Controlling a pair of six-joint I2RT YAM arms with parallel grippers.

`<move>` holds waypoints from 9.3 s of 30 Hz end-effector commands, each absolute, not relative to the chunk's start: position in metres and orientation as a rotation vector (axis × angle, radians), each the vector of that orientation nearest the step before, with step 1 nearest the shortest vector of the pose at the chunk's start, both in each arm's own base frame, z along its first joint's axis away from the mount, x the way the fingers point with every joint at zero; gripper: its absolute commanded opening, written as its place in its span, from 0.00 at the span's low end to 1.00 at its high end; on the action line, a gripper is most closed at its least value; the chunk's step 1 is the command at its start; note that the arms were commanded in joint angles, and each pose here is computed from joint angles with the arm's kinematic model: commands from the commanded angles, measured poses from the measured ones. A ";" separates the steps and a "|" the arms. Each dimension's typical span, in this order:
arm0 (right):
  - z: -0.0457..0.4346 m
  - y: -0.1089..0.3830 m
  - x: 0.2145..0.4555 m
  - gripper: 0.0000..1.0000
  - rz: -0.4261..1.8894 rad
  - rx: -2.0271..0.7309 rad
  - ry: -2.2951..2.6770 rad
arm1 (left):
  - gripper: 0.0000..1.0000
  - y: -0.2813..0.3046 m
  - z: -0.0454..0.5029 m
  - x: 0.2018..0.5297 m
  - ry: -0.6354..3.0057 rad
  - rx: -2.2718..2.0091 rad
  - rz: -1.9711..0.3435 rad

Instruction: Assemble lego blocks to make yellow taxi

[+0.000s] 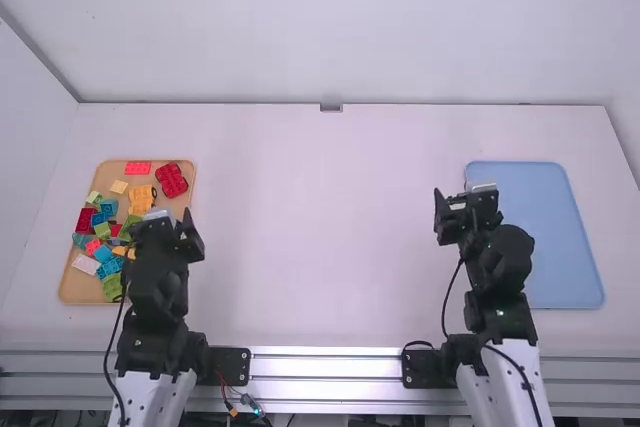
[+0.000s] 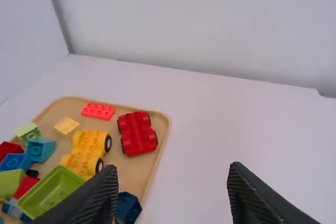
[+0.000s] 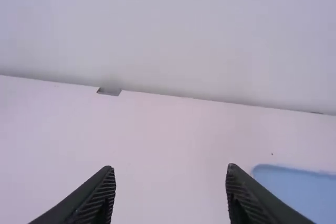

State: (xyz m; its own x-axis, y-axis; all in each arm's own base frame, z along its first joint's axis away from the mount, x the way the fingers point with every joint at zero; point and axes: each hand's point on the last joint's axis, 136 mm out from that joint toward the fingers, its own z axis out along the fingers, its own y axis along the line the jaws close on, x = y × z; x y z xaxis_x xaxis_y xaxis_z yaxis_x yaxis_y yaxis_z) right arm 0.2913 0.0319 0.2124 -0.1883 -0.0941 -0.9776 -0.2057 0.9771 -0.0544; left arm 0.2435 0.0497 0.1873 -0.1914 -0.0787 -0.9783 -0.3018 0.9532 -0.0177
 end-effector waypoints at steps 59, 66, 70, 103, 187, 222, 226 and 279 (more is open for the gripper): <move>0.259 0.094 0.361 0.99 0.259 -0.526 1.716 | 0.92 0.238 0.036 0.350 2.871 -0.385 0.157; 0.259 0.112 0.356 0.99 0.256 -0.602 1.691 | 0.90 0.231 0.016 0.350 2.900 -0.393 0.084; 0.261 0.120 0.354 0.99 0.251 -0.640 1.669 | 0.91 0.228 0.012 0.356 2.862 -0.400 0.050; 0.262 0.121 0.354 0.99 0.262 -0.637 1.662 | 0.53 0.235 -0.009 0.352 2.806 -0.514 0.126; 0.297 0.093 0.310 0.99 0.335 -0.482 1.665 | 0.99 -0.096 0.119 0.365 2.317 0.933 0.054; 0.289 0.112 0.344 0.99 0.362 -0.524 1.623 | 0.96 0.263 0.098 0.389 2.467 -1.376 0.030; 0.289 0.115 0.343 0.99 0.366 -0.534 1.620 | 0.89 0.276 0.077 0.397 2.504 -1.450 0.018; 0.280 0.112 0.341 0.99 0.371 -0.529 1.663 | 0.02 0.307 0.013 0.393 2.407 -1.616 0.108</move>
State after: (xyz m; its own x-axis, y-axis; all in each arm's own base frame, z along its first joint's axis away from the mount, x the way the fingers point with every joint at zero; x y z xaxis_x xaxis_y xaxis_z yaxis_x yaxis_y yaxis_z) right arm 0.3395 0.1112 0.2613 -0.1425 -0.1393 -0.9800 -0.5368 0.8427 -0.0417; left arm 0.3846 0.3043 0.0017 -0.3648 -0.9054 -0.2173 -0.9227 0.3827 -0.0457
